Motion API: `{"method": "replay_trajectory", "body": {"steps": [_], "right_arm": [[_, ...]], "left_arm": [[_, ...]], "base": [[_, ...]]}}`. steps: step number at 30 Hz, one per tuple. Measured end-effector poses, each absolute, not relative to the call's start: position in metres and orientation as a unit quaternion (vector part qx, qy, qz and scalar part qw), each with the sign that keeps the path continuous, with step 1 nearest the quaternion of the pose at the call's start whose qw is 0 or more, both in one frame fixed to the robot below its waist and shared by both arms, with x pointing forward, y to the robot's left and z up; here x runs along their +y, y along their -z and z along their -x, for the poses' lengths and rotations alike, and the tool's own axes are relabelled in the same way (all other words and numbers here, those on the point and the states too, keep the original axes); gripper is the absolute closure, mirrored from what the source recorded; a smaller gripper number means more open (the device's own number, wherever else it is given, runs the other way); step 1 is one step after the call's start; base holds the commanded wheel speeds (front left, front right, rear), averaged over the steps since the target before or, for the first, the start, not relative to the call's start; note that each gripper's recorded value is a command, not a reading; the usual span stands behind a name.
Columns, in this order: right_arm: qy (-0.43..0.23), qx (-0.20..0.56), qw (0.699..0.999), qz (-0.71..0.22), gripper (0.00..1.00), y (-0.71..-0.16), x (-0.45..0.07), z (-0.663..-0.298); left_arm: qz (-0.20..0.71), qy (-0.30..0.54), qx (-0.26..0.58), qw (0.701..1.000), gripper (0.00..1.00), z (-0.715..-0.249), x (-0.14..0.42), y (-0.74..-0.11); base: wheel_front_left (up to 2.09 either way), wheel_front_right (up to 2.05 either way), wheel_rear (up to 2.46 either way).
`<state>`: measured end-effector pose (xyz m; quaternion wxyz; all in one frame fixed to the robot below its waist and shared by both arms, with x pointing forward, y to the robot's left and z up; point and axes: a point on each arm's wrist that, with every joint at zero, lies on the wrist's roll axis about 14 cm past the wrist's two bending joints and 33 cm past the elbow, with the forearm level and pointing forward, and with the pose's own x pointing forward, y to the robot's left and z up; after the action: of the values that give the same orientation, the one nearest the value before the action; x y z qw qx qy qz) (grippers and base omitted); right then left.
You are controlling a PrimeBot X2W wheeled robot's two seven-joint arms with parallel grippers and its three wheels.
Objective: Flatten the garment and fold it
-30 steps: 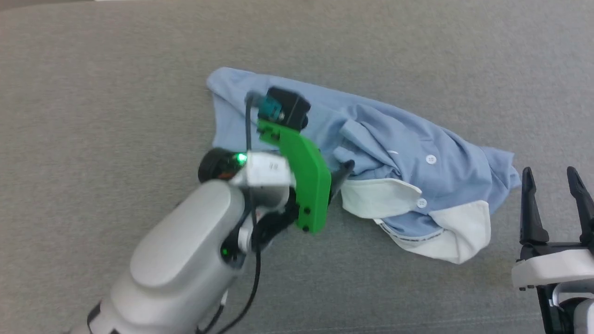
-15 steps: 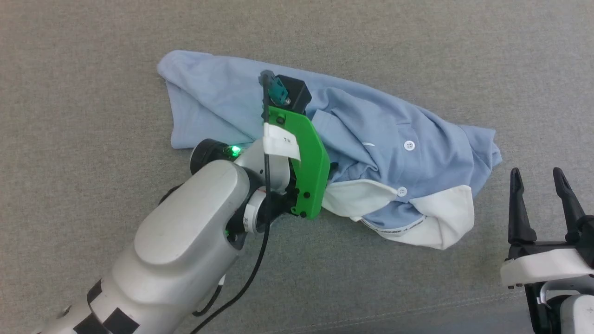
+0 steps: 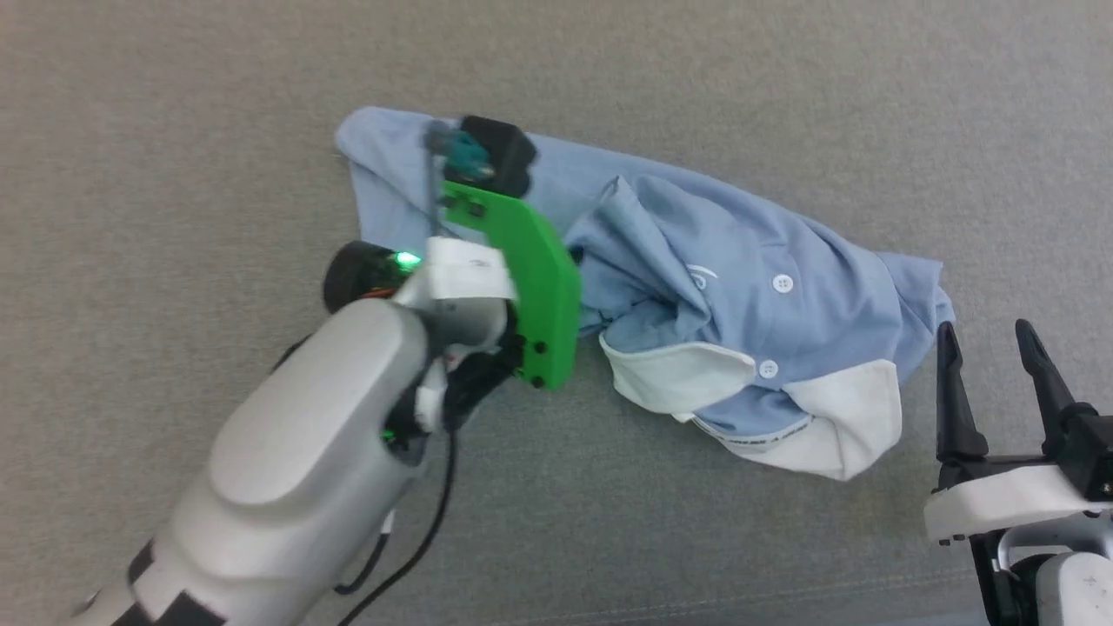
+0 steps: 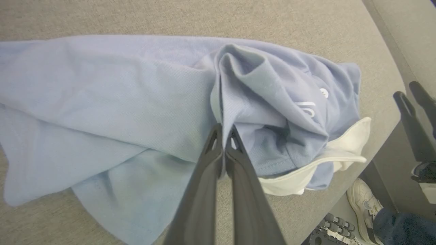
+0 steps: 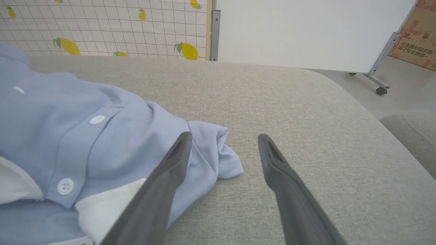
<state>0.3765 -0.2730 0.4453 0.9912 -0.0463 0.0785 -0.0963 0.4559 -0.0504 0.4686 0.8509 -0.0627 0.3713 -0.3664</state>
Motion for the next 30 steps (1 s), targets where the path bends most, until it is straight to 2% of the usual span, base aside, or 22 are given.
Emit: {"method": "replay_trajectory", "body": {"steps": [5, 11, 17, 22, 23, 24, 25, 30], "right_arm": [[0.077, 0.068, 0.994, 0.041, 0.0, -0.455, -0.26, -0.385], [0.037, 0.061, 0.997, 0.031, 0.0, -0.463, -0.233, -0.397], [0.005, 0.055, 0.998, 0.025, 0.0, -0.47, -0.21, -0.406], [-0.011, 0.056, 0.998, 0.023, 0.0, -0.472, -0.199, -0.408], [-0.012, 0.056, 0.998, 0.022, 0.0, -0.472, -0.198, -0.408], [-0.013, 0.056, 0.998, 0.022, 0.0, -0.472, -0.198, -0.408], [-0.014, 0.056, 0.998, 0.022, 0.0, -0.473, -0.197, -0.408], [-0.018, 0.054, 0.998, 0.022, 0.0, -0.476, -0.194, -0.407]], "left_arm": [[0.088, 0.3, 0.306, 0.899, 1.0, -0.472, 0.001, -0.502], [0.094, 0.144, 0.237, 0.956, 1.0, -0.48, 0.114, -0.527], [0.065, 0.025, 0.217, 0.974, 1.0, -0.449, 0.205, -0.516], [0.041, -0.014, 0.26, 0.965, 1.0, -0.414, 0.235, -0.473], [0.031, -0.019, 0.269, 0.962, 0.67, -0.407, 0.24, -0.463], [0.022, -0.026, 0.273, 0.961, 0.26, -0.404, 0.244, -0.457], [0.006, -0.043, 0.27, 0.962, 0.0, -0.401, 0.255, -0.45], [-0.015, -0.059, 0.214, 0.975, 0.0, -0.407, 0.264, -0.463]], "base": [[0.0, 0.0, 0.0], [0.0, 0.0, 0.0], [0.0, 0.0, 0.0], [0.0, 0.0, 0.0], [0.0, 0.0, 0.0], [0.0, 0.0, 0.0], [0.0, 0.0, 0.0], [0.0, 0.0, 0.0]]}}
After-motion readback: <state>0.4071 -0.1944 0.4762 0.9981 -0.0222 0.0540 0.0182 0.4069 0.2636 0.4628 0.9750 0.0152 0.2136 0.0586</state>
